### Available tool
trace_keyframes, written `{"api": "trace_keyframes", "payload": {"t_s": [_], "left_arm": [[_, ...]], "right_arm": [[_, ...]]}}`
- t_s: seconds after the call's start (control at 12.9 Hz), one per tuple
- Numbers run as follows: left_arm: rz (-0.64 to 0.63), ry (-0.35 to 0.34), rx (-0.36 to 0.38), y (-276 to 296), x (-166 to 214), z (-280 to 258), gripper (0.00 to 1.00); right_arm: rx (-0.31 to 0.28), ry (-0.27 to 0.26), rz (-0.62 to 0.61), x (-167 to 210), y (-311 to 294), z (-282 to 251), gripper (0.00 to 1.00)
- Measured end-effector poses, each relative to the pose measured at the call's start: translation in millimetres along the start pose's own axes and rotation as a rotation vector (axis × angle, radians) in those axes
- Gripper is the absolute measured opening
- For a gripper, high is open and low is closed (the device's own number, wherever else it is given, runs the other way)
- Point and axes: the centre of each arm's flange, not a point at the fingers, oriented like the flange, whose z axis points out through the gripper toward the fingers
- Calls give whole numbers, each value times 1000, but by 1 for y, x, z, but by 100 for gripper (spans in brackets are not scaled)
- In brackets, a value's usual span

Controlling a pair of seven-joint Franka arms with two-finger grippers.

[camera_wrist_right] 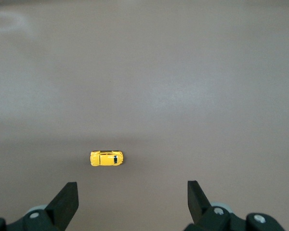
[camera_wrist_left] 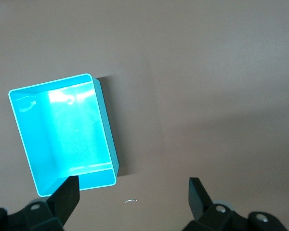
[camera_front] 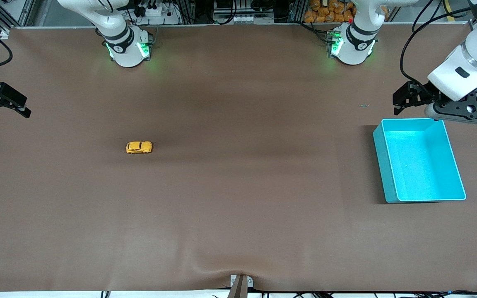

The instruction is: Wind and store yellow beetle car

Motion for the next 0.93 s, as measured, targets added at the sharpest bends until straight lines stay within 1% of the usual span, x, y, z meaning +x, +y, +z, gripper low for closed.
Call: {"api": "trace_keyframes", "payload": {"t_s": [0.62,0.93], "left_arm": [[-2,-1,0,0,0,0,100],[-6,-9,0,0,-1,1,100]], "right_arm": [[1,-9,-2,-1,0,1,100],[7,-70,-52,-3,-15,21,100]]}}
